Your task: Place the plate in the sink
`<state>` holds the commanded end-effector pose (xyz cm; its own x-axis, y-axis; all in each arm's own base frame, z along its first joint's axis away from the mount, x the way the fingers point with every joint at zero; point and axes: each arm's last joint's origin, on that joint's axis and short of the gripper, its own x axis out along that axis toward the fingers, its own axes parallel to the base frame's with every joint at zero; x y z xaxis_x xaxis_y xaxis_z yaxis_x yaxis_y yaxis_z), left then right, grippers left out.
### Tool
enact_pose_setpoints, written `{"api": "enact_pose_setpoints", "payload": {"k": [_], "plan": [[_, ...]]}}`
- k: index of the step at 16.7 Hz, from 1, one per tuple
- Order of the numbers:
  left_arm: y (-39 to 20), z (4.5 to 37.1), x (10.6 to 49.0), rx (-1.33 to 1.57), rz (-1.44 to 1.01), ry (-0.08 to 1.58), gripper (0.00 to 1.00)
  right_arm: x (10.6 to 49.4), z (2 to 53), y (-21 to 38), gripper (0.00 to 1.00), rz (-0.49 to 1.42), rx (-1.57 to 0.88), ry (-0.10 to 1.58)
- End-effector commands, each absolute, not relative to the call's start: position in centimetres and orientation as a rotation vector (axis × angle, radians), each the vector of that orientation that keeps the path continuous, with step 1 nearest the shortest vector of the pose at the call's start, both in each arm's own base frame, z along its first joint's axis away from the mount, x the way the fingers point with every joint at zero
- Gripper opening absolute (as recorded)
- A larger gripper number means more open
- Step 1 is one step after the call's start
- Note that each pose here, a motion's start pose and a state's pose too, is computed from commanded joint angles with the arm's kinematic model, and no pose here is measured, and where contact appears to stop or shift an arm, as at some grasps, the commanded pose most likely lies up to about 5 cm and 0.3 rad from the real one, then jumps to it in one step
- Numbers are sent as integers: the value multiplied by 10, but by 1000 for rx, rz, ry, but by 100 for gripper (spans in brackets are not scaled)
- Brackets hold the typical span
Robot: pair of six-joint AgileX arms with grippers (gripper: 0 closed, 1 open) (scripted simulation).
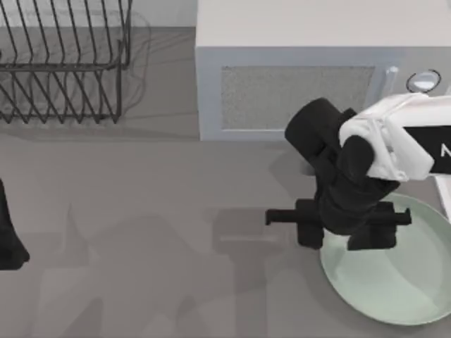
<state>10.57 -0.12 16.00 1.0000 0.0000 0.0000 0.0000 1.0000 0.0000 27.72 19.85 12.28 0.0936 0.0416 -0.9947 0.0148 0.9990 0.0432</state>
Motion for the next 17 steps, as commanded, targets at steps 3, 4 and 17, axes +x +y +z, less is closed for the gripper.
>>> {"api": "enact_pose_setpoints", "payload": {"k": [3, 4, 17], "plan": [[-1, 160, 106, 0, 0, 0, 100, 281, 129, 202, 0, 18, 44, 1482], [-1, 160, 106, 0, 0, 0, 100, 284, 135, 205, 0, 16, 42, 1485], [-1, 160, 106, 0, 0, 0, 100, 284, 356, 205, 0, 16, 42, 1485]]}}
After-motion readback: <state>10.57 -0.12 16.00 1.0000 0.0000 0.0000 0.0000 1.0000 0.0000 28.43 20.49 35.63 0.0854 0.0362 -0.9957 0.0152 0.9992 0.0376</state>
